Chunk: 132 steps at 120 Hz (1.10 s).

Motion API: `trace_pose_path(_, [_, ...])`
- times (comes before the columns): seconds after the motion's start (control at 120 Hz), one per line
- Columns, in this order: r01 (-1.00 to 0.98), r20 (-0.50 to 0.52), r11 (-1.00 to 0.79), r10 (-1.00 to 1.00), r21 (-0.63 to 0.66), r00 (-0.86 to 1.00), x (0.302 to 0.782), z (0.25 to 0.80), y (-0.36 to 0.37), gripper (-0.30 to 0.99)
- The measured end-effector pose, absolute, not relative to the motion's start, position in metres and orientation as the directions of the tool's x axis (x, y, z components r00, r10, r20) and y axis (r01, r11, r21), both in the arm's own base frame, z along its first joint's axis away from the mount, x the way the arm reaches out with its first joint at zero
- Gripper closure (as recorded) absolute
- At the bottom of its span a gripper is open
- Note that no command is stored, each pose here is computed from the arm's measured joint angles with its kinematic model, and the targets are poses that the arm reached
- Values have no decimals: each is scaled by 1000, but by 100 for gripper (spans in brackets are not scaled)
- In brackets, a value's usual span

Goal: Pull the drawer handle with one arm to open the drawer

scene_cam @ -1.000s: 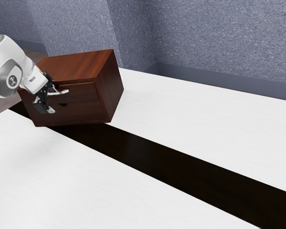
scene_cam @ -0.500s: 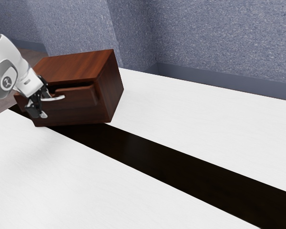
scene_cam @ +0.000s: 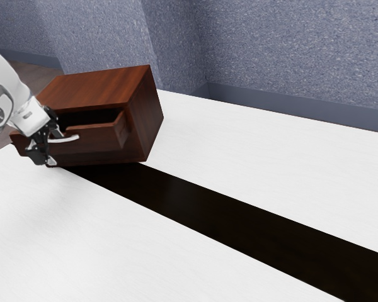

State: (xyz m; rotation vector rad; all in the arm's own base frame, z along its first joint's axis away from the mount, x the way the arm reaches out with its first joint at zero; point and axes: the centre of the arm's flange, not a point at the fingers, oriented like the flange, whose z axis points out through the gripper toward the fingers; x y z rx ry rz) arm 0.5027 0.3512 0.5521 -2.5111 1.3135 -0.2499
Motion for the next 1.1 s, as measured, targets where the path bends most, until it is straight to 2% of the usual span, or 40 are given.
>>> trace_pose_path(0.383, [-776, 25, -533, -829, -338, 559, 469, 559, 326, 2])
trace_pose_path(1.1, [-731, 45, -542, -814, -414, 579, 469, 577, 333, 0])
